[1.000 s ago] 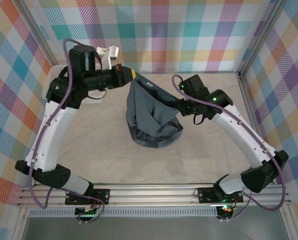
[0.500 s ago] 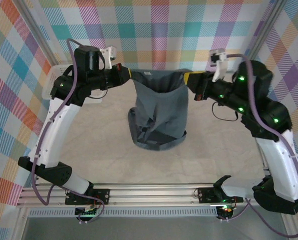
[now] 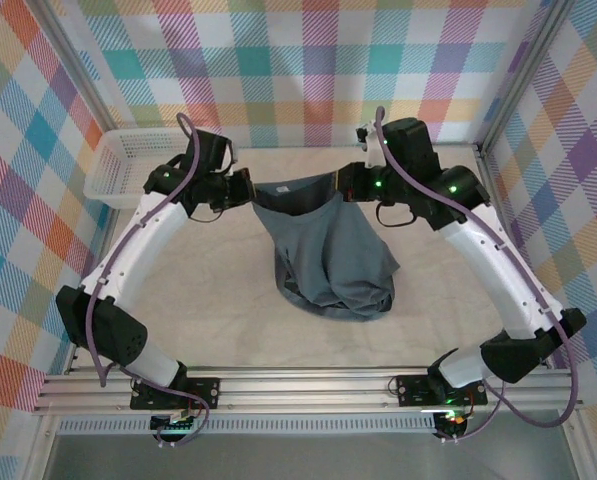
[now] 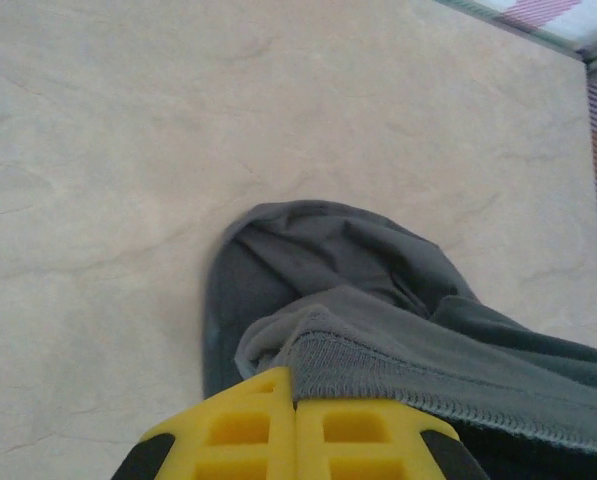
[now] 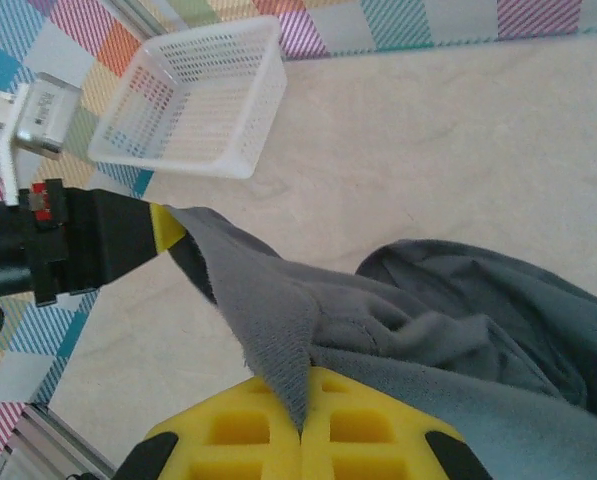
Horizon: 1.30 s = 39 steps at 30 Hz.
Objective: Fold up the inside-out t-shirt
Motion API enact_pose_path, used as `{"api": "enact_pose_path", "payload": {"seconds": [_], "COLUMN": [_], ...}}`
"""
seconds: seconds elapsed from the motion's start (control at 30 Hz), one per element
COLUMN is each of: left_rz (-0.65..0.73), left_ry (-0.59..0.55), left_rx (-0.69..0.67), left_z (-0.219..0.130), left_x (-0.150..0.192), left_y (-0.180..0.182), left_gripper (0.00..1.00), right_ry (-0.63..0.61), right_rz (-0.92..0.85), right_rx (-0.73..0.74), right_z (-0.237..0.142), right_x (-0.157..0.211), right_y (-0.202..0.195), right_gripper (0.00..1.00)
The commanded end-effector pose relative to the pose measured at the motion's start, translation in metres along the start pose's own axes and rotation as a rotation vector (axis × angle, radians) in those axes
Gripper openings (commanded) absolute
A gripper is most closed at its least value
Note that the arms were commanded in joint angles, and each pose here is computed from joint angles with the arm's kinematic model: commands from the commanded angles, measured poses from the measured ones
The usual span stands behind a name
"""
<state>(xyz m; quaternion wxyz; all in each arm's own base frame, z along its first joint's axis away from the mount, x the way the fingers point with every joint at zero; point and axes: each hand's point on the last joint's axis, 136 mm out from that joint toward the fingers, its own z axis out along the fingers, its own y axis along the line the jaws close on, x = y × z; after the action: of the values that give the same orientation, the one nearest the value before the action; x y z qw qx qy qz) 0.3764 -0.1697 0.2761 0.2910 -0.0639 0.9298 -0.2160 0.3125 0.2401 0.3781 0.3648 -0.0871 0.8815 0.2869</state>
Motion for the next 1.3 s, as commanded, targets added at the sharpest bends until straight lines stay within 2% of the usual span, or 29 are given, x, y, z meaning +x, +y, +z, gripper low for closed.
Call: {"api": "enact_pose_path", "payload": {"seconds": [0.0, 0.07, 0.1, 0.23, 0.3, 0.33, 0.37, 0.43, 0.47, 0.57, 0.63, 0.67, 0.77, 0.87, 0.93, 1.03, 1.1, 1.13, 1.2, 1.27], "left_rz": [0.013, 0.009, -0.006, -0.122, -0.150, -0.141, -0.123, -0.094, -0.089, -0.122, -0.145, -0.153, -0.163, -0.154, -0.147, -0.150, -0.150, -0.150, -0.136, -0.117], "left_ry": [-0.084, -0.060, -0.047, -0.007, -0.003, -0.001, 0.000, 0.023, 0.029, 0.025, 0.020, 0.016, 0.006, 0.003, 0.009, 0.005, 0.000, -0.002, -0.014, -0.032], "left_rx": [-0.035, -0.008, 0.022, 0.257, 0.365, 0.395, 0.412, 0.394, 0.375, 0.312, 0.307, 0.307, 0.312, 0.321, 0.319, 0.317, 0.317, 0.314, 0.290, 0.248], "left_z": [-0.033, -0.030, -0.030, -0.038, -0.040, -0.037, -0.037, -0.021, -0.015, 0.007, 0.015, 0.017, 0.018, 0.015, 0.012, 0.006, 0.002, 0.000, -0.003, -0.003], "left_x": [-0.004, 0.005, 0.009, 0.011, 0.011, 0.012, 0.014, 0.020, 0.020, 0.016, 0.011, 0.009, 0.003, 0.000, 0.000, 0.001, 0.001, 0.001, 0.001, 0.000], "left_y": [0.010, 0.009, 0.005, -0.042, -0.075, -0.091, -0.105, -0.125, -0.129, -0.135, -0.142, -0.144, -0.152, -0.158, -0.160, -0.159, -0.158, -0.157, -0.152, -0.143], "left_gripper": [0.00, 0.00, 0.00, 0.00, 0.00, 0.00, 0.00, 0.00, 0.00, 0.00, 0.00, 0.00, 0.00, 0.00, 0.00, 0.00, 0.00, 0.00, 0.00, 0.00], "right_ry": [0.038, 0.113, 0.125, 0.080, 0.125, 0.154, 0.181, 0.222, 0.224, 0.172, 0.094, 0.051, -0.032, 0.013, 0.023, -0.059, -0.130, -0.147, -0.144, -0.115], "right_rz": [0.043, 0.072, 0.093, 0.192, 0.192, 0.170, 0.147, 0.140, 0.147, 0.240, 0.265, 0.246, 0.107, 0.053, 0.020, -0.039, -0.093, -0.121, -0.166, -0.211], "right_rx": [-0.090, -0.104, -0.013, 0.554, 0.628, 0.628, 0.607, 0.493, 0.453, 0.354, 0.222, 0.155, -0.059, -0.089, -0.058, -0.005, 0.028, 0.078, 0.175, 0.175], "right_z": [0.004, 0.022, 0.030, 0.031, 0.041, 0.047, 0.051, 0.055, 0.052, 0.028, 0.016, 0.011, 0.012, 0.041, 0.066, 0.108, 0.133, 0.142, 0.150, 0.149], "right_x": [0.005, 0.022, 0.030, 0.045, 0.053, 0.056, 0.056, 0.053, 0.053, 0.063, 0.077, 0.084, 0.114, 0.134, 0.132, 0.114, 0.099, 0.093, 0.083, 0.082], "right_y": [0.013, 0.010, -0.009, -0.154, -0.198, -0.207, -0.205, -0.183, -0.175, -0.150, -0.123, -0.107, -0.045, -0.018, -0.012, -0.014, -0.016, -0.022, -0.033, -0.030], "right_gripper": [0.00, 0.00, 0.00, 0.00, 0.00, 0.02, 0.09, 0.31, 0.39, 0.47, 0.52, 0.56, 0.74, 0.81, 0.87, 0.91, 0.90, 0.83, 0.52, 0.14]}}
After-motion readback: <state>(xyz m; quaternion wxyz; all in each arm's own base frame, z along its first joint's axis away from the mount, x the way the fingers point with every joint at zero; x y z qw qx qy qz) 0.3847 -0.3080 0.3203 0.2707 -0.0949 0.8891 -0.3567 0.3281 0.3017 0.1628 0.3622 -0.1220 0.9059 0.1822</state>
